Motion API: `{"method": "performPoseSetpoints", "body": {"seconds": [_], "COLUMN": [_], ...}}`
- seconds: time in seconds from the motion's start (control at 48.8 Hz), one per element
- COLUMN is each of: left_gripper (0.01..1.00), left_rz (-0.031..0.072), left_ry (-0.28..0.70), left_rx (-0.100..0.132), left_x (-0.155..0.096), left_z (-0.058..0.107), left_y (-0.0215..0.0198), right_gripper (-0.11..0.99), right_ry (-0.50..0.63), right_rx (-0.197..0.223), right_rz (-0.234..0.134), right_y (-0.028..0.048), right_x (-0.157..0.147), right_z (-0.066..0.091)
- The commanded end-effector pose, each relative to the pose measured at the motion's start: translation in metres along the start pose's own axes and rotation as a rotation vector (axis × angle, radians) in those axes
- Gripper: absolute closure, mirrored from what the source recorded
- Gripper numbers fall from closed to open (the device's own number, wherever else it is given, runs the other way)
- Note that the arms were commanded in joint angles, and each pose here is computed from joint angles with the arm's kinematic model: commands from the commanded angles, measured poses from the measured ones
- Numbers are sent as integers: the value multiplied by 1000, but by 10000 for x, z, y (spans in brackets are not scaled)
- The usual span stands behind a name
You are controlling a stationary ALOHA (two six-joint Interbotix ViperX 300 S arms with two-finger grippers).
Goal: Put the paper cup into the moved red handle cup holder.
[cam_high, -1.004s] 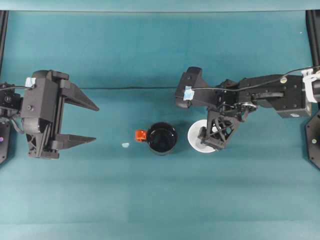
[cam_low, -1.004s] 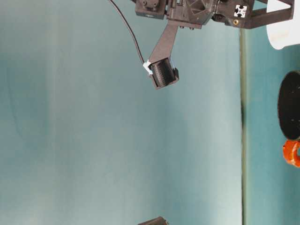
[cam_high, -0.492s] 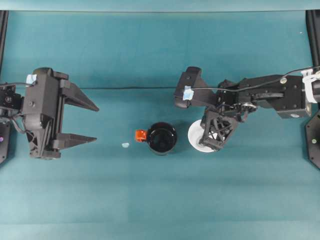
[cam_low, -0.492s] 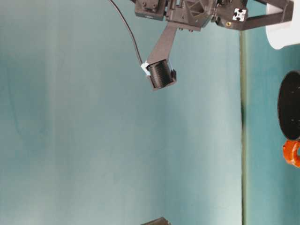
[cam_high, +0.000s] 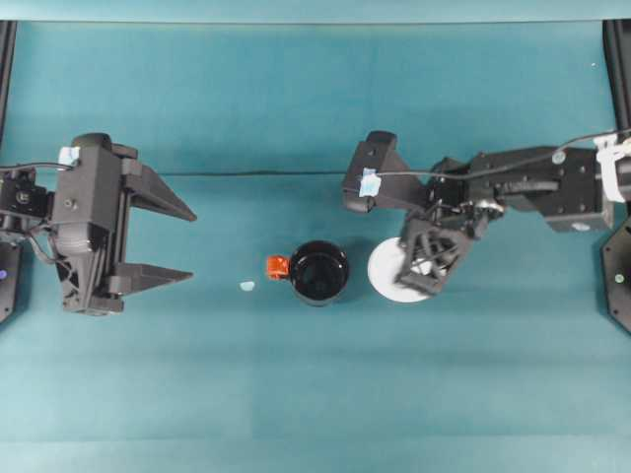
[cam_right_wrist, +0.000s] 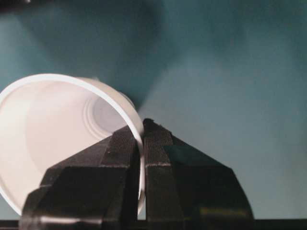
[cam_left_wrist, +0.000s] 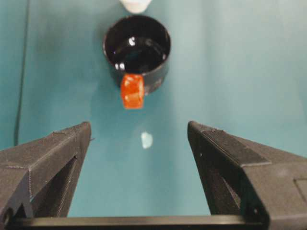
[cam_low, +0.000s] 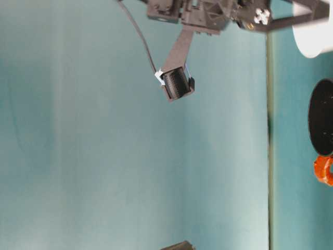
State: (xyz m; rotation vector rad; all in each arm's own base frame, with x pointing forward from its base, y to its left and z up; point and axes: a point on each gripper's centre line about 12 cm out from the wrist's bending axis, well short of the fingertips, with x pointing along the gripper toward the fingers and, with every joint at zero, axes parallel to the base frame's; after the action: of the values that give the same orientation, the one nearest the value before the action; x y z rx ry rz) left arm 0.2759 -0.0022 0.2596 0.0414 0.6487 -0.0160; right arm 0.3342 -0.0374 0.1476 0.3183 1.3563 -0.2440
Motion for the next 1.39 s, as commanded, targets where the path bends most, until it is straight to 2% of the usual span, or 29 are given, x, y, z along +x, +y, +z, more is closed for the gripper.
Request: {"method": "performPoseSetpoints", "body": {"seconds": [0.0, 0.164, 0.307, 0.451, 0.594, 0.86, 1.086, 1.127, 1.372], "left_gripper": [111, 111, 111, 112, 113, 111, 113, 112, 113], "left_rz": [2, 2, 0, 1, 0, 0, 0, 1, 1], "left_ry": [-29, -28, -28, -29, -28, -26, -28, -28, -26], "left_rx": [3, 4, 4, 5, 5, 5, 4, 3, 1], "left_x": [-23, -18, -18, -20, -16, -14, -14, -14, -7], "left_z": [90, 88, 88, 94, 92, 86, 88, 88, 89], "left_y": [4, 4, 0, 0, 0, -1, -1, 4, 4], "right_gripper": [981, 983, 985, 985, 985, 985, 985, 985, 985], "right_ry": [-42, -106, -133, -100, -80, -183, -236, -242, -207], "right_rx": [-3, 4, -9, -12, -13, -15, -31, -38, -58], "right_rz": [8, 21, 31, 24, 22, 48, 65, 69, 65], "right_y": [25, 40, 118, 145, 168, 220, 319, 357, 443], "right_x": [-319, -742, -1114, -1231, -1200, -1099, -785, -694, -283], "right_z": [143, 358, 541, 626, 693, 827, 879, 889, 889]}}
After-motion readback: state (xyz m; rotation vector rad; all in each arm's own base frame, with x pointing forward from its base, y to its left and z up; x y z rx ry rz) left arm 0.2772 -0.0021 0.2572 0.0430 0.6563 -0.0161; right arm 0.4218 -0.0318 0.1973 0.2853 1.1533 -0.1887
